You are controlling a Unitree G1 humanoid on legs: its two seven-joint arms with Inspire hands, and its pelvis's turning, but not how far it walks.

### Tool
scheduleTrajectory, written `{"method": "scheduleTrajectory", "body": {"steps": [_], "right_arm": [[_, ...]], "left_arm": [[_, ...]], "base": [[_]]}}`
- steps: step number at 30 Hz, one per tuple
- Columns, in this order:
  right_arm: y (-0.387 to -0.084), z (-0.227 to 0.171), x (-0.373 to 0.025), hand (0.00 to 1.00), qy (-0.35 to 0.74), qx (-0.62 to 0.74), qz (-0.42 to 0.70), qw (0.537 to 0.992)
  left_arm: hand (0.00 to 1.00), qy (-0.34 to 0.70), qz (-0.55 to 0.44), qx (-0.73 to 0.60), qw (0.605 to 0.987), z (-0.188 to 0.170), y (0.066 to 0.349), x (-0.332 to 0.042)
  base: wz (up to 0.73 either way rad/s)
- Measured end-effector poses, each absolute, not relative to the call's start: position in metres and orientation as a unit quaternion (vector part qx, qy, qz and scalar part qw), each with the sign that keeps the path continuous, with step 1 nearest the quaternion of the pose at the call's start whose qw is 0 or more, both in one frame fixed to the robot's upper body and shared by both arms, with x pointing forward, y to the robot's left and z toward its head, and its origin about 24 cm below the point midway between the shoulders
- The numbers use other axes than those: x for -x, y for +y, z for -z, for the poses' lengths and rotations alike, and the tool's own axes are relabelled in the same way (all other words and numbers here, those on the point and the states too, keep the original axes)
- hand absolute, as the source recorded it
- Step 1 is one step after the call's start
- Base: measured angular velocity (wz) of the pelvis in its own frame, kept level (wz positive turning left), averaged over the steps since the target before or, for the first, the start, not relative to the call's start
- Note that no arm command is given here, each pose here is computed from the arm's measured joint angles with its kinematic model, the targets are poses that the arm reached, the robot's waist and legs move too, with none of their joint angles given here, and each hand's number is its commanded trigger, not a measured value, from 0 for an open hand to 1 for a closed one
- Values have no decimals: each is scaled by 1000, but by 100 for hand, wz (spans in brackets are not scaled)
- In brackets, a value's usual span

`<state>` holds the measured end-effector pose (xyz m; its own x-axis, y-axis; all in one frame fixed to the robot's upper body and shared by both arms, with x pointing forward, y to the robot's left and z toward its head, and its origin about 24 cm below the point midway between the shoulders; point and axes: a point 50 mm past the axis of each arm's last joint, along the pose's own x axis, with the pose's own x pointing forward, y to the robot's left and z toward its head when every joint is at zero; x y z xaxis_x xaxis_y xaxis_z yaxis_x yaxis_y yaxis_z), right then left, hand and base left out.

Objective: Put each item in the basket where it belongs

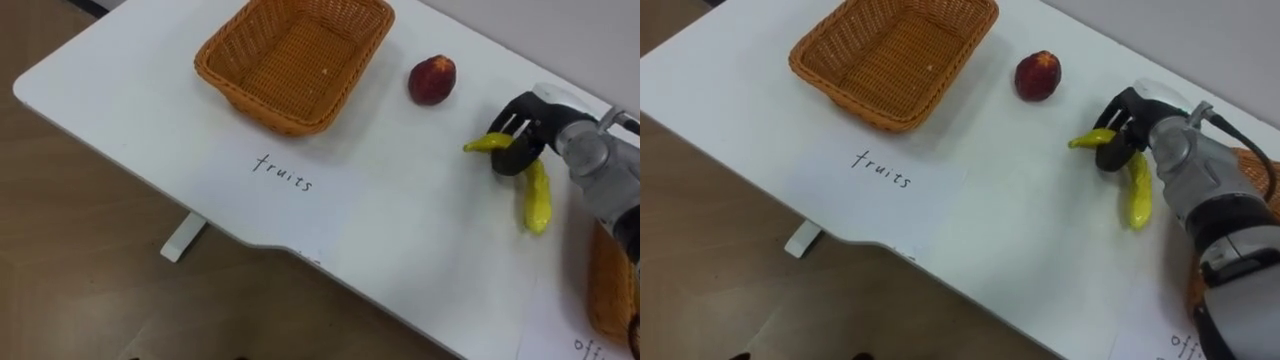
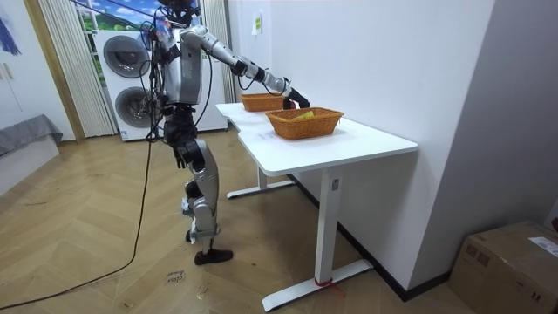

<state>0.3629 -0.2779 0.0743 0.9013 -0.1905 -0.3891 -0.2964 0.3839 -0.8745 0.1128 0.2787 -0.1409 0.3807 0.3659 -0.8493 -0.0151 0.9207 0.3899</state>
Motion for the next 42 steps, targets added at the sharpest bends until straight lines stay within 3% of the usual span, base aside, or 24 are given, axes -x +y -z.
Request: {"method": "scheduleTrajectory", "body": {"steps": [17,25,36,42], "right_arm": [[-276,-76,-364,100,215,547,-35,808],[-256,-81,-365,100,178,547,-63,815],[-184,-140,-360,100,-20,560,-156,813],[-194,-170,-349,100,-64,546,-129,826]], "left_arm": [[0,533,-117,-163,822,139,279,-121],[0,534,-120,-161,821,139,280,-119],[0,526,-150,-146,824,139,285,-107],[0,544,-194,-112,809,142,293,-77]], "base": [[0],[-5],[-1],[1]]}}
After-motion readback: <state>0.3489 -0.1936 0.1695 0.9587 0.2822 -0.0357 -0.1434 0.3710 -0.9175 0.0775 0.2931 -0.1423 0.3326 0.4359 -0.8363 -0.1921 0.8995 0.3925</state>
